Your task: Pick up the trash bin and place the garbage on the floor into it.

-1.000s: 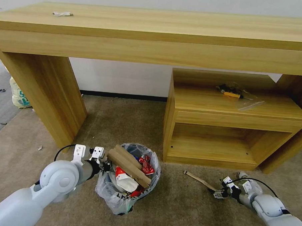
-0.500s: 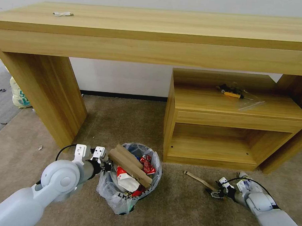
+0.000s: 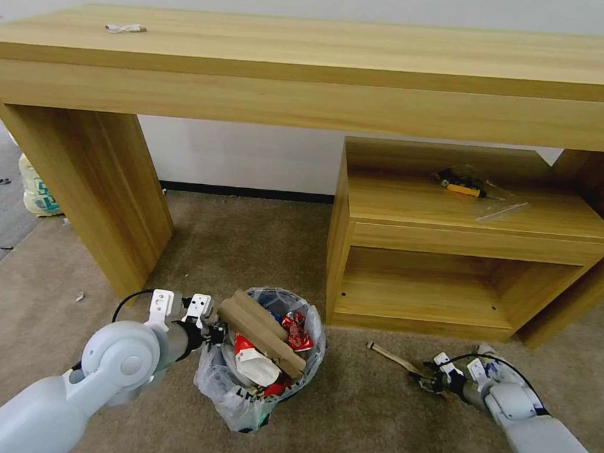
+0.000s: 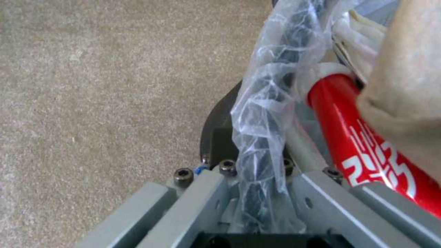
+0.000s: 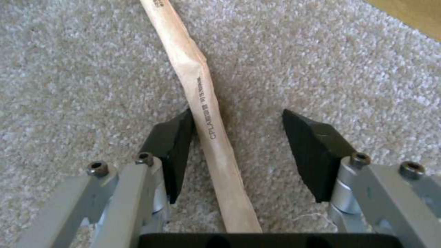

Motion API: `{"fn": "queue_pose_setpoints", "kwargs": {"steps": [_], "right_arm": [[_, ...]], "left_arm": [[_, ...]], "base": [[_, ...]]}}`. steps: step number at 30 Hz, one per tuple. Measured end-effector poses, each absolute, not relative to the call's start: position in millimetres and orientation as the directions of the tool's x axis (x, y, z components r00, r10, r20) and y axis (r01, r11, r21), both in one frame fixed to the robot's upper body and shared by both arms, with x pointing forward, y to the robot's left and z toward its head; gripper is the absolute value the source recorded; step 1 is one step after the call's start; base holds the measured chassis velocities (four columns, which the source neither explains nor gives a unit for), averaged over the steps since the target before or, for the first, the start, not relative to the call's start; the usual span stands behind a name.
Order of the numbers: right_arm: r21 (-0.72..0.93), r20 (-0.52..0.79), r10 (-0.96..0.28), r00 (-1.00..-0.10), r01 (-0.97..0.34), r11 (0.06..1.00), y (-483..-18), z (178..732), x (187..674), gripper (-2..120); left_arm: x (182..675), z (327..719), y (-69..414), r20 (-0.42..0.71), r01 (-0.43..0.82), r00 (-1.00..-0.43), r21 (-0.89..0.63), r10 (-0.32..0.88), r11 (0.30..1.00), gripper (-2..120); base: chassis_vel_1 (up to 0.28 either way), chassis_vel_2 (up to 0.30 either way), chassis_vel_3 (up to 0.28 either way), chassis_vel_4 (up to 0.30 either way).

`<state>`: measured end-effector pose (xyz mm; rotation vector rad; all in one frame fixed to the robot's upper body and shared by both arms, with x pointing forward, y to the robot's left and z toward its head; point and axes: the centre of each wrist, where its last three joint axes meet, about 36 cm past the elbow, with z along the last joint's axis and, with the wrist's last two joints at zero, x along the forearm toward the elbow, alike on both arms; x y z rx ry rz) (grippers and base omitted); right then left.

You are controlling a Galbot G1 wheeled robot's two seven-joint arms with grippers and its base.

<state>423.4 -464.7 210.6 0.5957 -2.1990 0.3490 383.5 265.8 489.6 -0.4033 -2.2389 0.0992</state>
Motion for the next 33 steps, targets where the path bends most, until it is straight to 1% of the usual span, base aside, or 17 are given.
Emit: {"fn": "queue_pose_setpoints", "kwargs": {"steps": [6,9,10,12,13,15,17,19,21,22,23,24,25,27,29,32,33], "right_arm": [[-0.043,0.776,-0.297,-0.556,-0.517,0.855,-461.0,207.6,422.6,46],[-0.042,0.775,-0.293,-0.56,-0.508,0.86,-459.3,205.4,421.6,41],[-0.042,0.775,-0.293,-0.56,-0.508,0.86,-459.3,205.4,421.6,41],[-0.04,0.775,-0.293,-0.56,-0.506,0.862,-458.5,204.6,419.8,34],[-0.04,0.775,-0.293,-0.56,-0.506,0.862,-458.5,204.6,419.8,34],[-0.038,0.773,-0.291,-0.563,-0.5,0.865,-457.9,205.2,416.7,26],[-0.038,0.773,-0.291,-0.564,-0.499,0.866,-457.7,205.3,416.1,25],[-0.042,0.771,-0.287,-0.569,-0.494,0.869,-457.0,206.3,414.5,17],[-0.043,0.769,-0.285,-0.572,-0.491,0.87,-456.7,207.0,414.0,17],[-0.043,0.768,-0.284,-0.573,-0.489,0.871,-456.5,207.4,413.8,13],[-0.044,0.767,-0.281,-0.577,-0.484,0.874,-455.6,208.2,413.0,4],[-0.044,0.767,-0.281,-0.577,-0.484,0.874,-455.6,208.2,413.0,4],[-0.049,0.765,-0.264,-0.588,-0.462,0.885,-456.0,212.4,410.8,0],[-0.049,0.757,-0.259,-0.6,-0.447,0.893,-455.3,216.7,409.3,0],[-0.046,0.714,-0.275,-0.644,-0.435,0.899,-447.5,233.1,409.2,0],[-0.06,0.668,-0.299,-0.682,-0.45,0.891,-438.5,254.6,408.1,0],[-0.065,0.632,-0.323,-0.704,-0.463,0.884,-430.2,270.4,406.2,0]], "left_arm": [[382.2,491.5,264.3,0.732,0.261,-0.598,-0.206,0.326,0.943,0],[380.7,492.3,263.3,0.731,0.264,-0.598,-0.207,0.328,0.942,0],[380.7,492.3,263.3,0.731,0.264,-0.598,-0.207,0.328,0.942,0],[379.3,492.6,262.7,0.732,0.266,-0.597,-0.207,0.329,0.941,0],[379.3,492.6,262.7,0.732,0.266,-0.597,-0.207,0.329,0.941,0],[378.8,493.0,262.4,0.731,0.267,-0.597,-0.207,0.33,0.941,0],[378.8,493.1,262.3,0.731,0.267,-0.597,-0.207,0.33,0.941,0],[378.6,493.4,262.0,0.731,0.268,-0.598,-0.206,0.33,0.941,0],[378.5,493.5,262.0,0.73,0.269,-0.598,-0.206,0.331,0.941,0],[378.5,493.5,261.9,0.73,0.269,-0.598,-0.206,0.331,0.941,0],[378.3,493.7,261.8,0.73,0.269,-0.598,-0.206,0.331,0.941,0],[378.3,493.7,261.8,0.73,0.269,-0.598,-0.206,0.331,0.941,0],[377.8,494.1,261.4,0.729,0.271,-0.598,-0.206,0.332,0.94,0],[377.5,494.2,261.2,0.729,0.271,-0.598,-0.206,0.332,0.94,0],[375.3,495.0,259.9,0.728,0.276,-0.597,-0.208,0.337,0.938,0],[373.6,495.2,259.5,0.728,0.277,-0.597,-0.206,0.336,0.939,0],[372.4,496.4,258.9,0.726,0.28,-0.599,-0.206,0.338,0.938,0]], "base": [[0.0,0.0,0.0,0.0],[0.0,0.0,0.0,0.0],[0.0,0.0,0.0,0.0],[0.0,0.0,0.0,0.0],[0.0,0.0,0.0,0.0],[0.0,0.0,0.0,0.0],[0.0,0.0,0.0,0.0],[0.0,0.0,0.0,0.0],[0.0,0.0,0.0,0.0],[0.0,0.0,0.0,0.0],[0.0,0.0,0.0,0.0],[0.0,0.0,0.0,0.0],[0.0,0.0,0.0,0.0],[0.0,0.0,0.0,0.0],[0.0,0.0,0.0,0.0],[0.0,0.0,0.0,0.0],[0.0,0.0,0.0,0.0]]}}
